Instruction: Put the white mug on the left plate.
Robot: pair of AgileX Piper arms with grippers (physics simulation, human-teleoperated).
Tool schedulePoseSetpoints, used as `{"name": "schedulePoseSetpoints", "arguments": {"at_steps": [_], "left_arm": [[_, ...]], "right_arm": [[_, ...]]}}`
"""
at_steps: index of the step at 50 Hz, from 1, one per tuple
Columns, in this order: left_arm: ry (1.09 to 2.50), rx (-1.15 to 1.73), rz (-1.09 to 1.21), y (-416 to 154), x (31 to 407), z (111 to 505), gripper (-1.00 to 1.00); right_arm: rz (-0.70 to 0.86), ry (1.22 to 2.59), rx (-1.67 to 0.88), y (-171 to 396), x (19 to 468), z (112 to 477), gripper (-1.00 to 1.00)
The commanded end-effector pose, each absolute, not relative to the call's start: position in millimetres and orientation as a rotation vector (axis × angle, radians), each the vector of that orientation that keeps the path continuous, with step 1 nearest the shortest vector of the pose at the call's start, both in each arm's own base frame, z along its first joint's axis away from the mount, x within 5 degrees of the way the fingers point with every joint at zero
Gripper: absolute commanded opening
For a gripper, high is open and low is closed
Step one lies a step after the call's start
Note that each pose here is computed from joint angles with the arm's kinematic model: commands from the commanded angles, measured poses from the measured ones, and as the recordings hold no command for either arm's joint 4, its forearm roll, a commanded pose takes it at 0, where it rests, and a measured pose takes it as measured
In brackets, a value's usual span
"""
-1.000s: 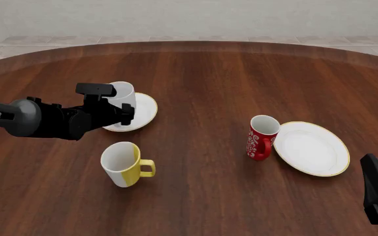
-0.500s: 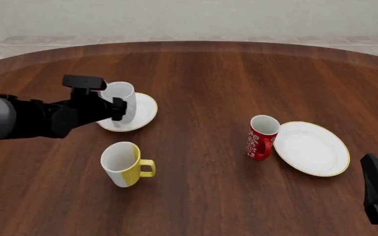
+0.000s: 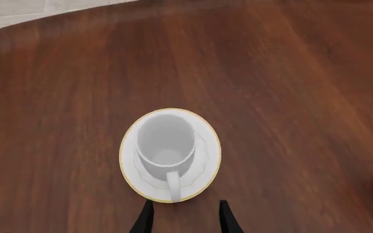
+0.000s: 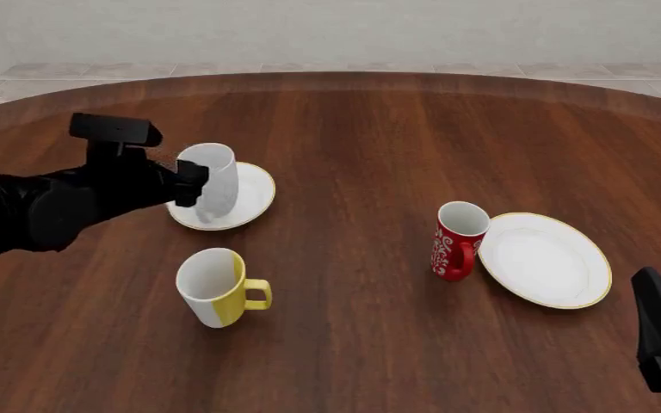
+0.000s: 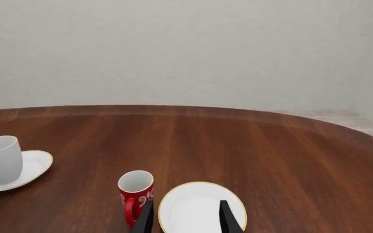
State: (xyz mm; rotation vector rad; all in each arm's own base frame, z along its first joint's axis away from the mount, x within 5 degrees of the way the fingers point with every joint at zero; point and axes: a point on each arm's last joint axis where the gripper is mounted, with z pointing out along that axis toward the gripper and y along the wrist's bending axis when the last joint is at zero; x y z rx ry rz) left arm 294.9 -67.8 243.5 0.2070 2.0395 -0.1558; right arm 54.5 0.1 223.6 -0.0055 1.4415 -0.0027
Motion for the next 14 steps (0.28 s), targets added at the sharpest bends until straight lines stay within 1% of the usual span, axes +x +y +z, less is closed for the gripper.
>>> {"name": "schedulePoseSetpoints", "arguments": {"at_steps": [1,9,14], "left_arm": [[2.006,0.229,-0.171,-68,268,263,1.0],[1.974,0.247,-0.179,-67,249,279,1.0],[1.935,0.259,-0.191,-65,229,298,1.0]], "right_arm": [[-0.001,1.438,-0.005,0,54,226,1.0],[-0.001,1.436,-0.003,0,54,225,1.0],[-0.001,1.435,-0.002,0,54,226,1.0]]}}
